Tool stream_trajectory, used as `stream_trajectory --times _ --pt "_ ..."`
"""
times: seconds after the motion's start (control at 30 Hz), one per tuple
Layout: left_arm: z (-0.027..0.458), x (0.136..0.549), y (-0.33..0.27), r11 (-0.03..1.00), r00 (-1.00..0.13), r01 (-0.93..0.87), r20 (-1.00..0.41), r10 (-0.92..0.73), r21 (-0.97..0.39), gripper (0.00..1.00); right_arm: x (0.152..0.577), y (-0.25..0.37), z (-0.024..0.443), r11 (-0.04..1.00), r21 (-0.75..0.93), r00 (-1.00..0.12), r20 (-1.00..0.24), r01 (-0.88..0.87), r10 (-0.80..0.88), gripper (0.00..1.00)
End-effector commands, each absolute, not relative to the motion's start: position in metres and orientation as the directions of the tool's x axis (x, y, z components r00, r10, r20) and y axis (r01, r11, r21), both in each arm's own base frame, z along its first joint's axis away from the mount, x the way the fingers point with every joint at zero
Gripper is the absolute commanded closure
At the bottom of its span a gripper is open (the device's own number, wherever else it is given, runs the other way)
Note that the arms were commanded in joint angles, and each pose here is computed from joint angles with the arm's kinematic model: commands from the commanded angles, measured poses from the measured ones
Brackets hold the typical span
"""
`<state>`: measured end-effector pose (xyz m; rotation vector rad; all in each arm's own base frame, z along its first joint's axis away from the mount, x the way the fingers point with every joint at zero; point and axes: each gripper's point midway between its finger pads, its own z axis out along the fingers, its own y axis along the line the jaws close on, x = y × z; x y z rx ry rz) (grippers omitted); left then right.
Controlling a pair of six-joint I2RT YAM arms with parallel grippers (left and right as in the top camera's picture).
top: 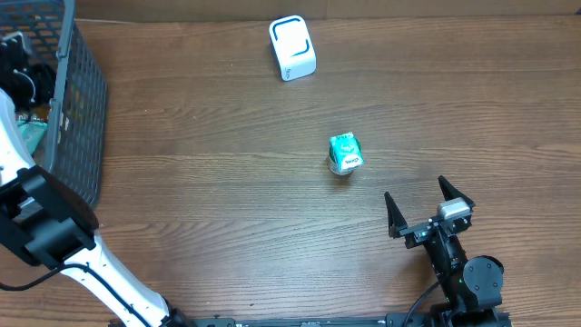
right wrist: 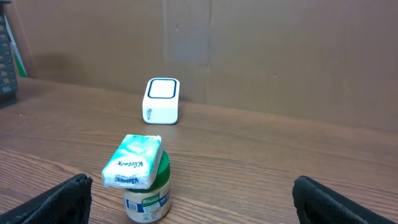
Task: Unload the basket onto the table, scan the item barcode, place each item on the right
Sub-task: 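Reach into the basket and grasp the yellow Vim bottle with the left gripper, then carry the Vim bottle toward the scanner with the left gripper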
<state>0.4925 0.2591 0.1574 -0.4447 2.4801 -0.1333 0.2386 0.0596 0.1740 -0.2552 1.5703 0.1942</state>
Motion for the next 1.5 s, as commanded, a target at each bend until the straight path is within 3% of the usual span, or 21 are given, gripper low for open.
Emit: stream_trajectory --times 0.0,0.17,0.23,0.63,0.77,1.07,1.47 --pt "0.276 0.491 0.260 0.928 -0.592 -0.326 -0.727 -0.349 -0.180 0.69 0.239 0.058 0.172 0.961 -0.040 -0.005 -0.999 -0.272 -0.043 0.00" --pt "0.361 0.469 0.250 0.909 -0.447 -0.365 -0.818 -0.361 -0.202 0.71 0.239 0.058 0.172 0.961 -0.040 -0.005 -0.999 -0.272 -0.043 0.00" --pt "0.406 0.442 0.231 0.884 -0.362 -0.386 -0.839 -0.407 -0.262 0.72 0.239 0.058 0.172 0.961 -0.040 -0.005 -0.999 -0.272 -0.043 0.00" --pt "0.509 0.356 0.161 0.872 -0.182 -0.319 -0.879 -0.441 -0.371 0.79 0.239 0.058 0.172 0.961 -0.040 -0.005 -0.999 -0.272 -0.043 0.00" --pt "0.502 0.344 0.130 0.879 -0.251 -0.285 -0.855 -0.454 -0.383 0.79 0.239 0.058 0.172 0.961 -0.040 -0.005 -0.999 -0.272 -0.043 0.00" --pt "0.448 0.343 0.036 0.915 -0.546 -0.134 -0.742 -0.389 -0.381 0.82 0.239 0.058 0.172 0.961 -0.040 -0.005 -0.999 -0.272 -0.043 0.00" --pt "0.367 0.349 -0.080 0.953 -0.767 -0.026 -0.606 -0.212 -0.301 0.82 0.239 0.058 0.172 0.961 -0.040 -0.005 -0.999 -0.272 -0.043 0.00"
